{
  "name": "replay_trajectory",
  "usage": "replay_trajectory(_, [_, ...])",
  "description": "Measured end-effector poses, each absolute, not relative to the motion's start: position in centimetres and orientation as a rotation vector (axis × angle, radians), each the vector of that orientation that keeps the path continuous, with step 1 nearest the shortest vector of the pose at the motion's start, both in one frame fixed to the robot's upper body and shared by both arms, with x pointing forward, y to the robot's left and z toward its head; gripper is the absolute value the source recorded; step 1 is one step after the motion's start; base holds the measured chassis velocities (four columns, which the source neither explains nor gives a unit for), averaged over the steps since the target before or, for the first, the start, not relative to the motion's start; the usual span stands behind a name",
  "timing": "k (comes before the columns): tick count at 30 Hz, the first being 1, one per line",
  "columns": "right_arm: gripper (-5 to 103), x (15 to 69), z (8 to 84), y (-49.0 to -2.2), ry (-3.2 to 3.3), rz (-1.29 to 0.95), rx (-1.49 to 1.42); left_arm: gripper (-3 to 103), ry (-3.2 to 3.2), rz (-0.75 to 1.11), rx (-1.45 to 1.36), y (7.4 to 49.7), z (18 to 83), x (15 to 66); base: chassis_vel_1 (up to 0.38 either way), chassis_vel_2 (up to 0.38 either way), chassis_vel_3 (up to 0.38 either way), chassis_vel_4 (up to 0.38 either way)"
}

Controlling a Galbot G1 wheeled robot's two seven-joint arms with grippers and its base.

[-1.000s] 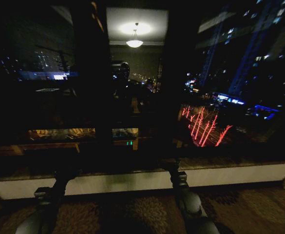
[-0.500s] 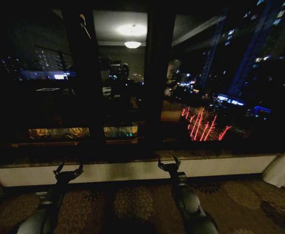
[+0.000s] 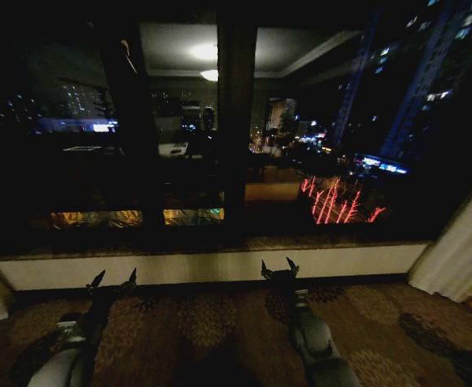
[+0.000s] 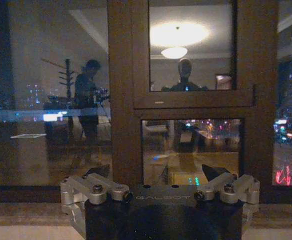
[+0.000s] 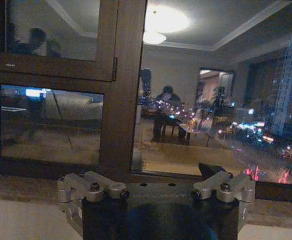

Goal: Open the curtains by pulling them apart, changing their state from closed to fully open.

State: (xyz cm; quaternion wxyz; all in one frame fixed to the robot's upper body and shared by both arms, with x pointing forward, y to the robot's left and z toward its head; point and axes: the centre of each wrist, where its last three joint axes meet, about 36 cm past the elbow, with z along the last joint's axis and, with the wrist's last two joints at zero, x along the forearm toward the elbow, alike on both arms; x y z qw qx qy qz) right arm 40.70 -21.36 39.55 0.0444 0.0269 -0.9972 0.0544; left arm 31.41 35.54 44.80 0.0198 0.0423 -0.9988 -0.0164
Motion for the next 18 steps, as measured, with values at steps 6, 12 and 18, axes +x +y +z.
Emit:
replay_trajectory(6, [100, 40.3, 39.47, -21.39, -3.044, 0.165, 0.081, 100, -3.098, -0.046, 0.13, 35.26, 44.87, 31.18, 0.085, -0.345, -0.081, 0.361])
replay_trajectory(12, [100, 40.3, 39.58, -21.48, -3.054, 0.165, 0.077, 100, -3.096, -0.05, 0.13, 35.17, 44.84, 31.05, 0.091, -0.365, -0.085, 0.366])
replay_trajectory(18, [100, 40.3, 39.28, -21.53, -3.06, 0.158, 0.075, 100, -3.105, -0.05, 0.125, 35.02, 45.16, 30.96, 0.084, -0.097, -0.081, 0.125])
